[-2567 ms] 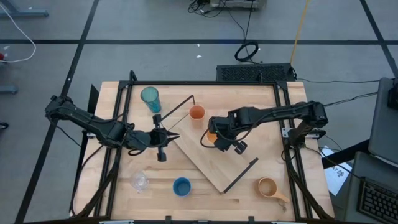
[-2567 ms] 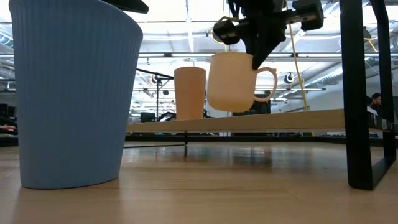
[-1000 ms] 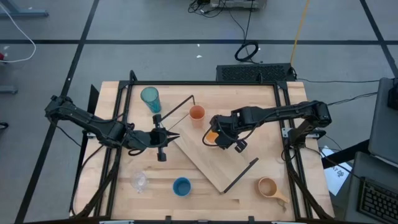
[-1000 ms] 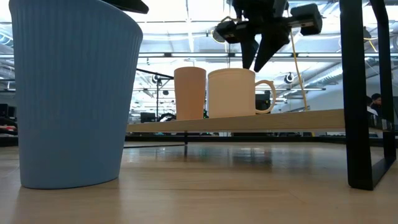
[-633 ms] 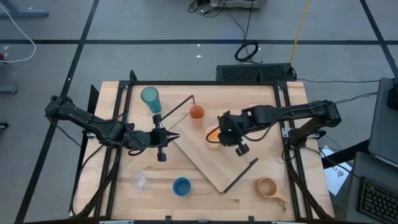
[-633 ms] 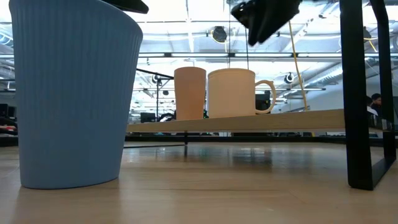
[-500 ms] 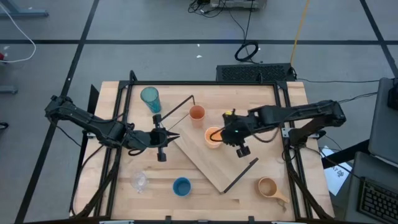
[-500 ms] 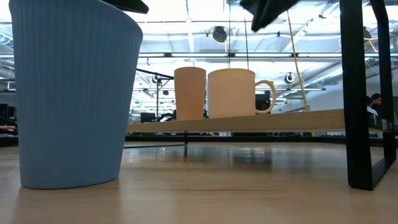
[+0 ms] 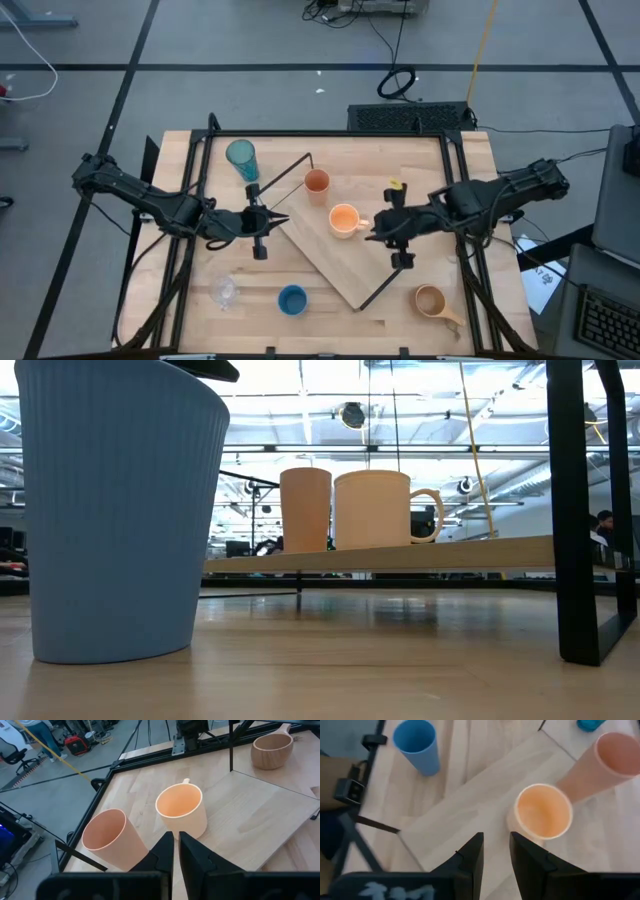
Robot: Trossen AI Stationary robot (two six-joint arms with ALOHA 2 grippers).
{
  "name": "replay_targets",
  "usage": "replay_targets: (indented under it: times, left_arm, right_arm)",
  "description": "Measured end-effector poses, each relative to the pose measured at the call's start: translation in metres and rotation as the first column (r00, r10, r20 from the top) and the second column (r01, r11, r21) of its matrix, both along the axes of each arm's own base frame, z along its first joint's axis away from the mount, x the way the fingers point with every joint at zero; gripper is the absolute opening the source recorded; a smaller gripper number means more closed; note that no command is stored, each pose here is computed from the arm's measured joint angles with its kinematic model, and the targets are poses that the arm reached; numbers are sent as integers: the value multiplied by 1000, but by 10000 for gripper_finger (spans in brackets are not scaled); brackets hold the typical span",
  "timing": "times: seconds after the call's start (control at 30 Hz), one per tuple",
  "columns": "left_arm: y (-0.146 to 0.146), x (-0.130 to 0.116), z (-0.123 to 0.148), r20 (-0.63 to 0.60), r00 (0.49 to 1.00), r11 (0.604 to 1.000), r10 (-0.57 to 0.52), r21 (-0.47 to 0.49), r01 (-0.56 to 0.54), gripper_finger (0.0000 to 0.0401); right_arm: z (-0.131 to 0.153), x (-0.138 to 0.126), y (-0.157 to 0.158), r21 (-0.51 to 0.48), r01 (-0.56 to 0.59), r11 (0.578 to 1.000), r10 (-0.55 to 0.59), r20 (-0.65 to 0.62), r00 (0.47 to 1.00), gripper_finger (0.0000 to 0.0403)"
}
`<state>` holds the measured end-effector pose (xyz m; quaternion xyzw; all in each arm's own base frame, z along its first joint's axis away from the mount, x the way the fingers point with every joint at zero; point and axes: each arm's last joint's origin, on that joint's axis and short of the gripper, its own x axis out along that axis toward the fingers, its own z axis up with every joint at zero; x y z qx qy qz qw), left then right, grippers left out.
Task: Stack small to large cups/mugs on shelf
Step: Put the brown mug on the shelf
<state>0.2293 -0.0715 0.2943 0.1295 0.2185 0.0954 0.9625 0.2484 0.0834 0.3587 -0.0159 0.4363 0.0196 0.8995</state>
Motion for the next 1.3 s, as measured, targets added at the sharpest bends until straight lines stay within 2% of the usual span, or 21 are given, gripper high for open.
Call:
replay_targets:
  times: [0.2, 0.33, 0.7, 0.97, 1.3]
  left_arm:
    - [0, 0, 0, 0, 1000, 1000, 0, 0, 0, 31]
    - [0, 0, 0, 0, 1000, 1000, 0, 0, 0, 31]
    - [0, -1, -1, -11, 1000, 1000, 0, 4, 0, 31]
    - [0, 0, -1, -8, 1000, 1000, 0, 3, 0, 31]
    - [0, 0, -1, -8, 1000, 1000, 0, 3, 0, 31]
  right_arm:
    - [-3, -10, 13, 84, 91, 992, -86, -68, 994, 86]
    - [-5, -16, 23, 96, 156, 983, -149, -83, 985, 86]
    - [-6, -33, 52, 212, 236, 948, -213, -129, 969, 86]
    - [-15, -37, 69, 208, 274, 939, -241, -172, 955, 86]
    - [-18, -53, 83, 256, 373, 892, -312, -247, 917, 86]
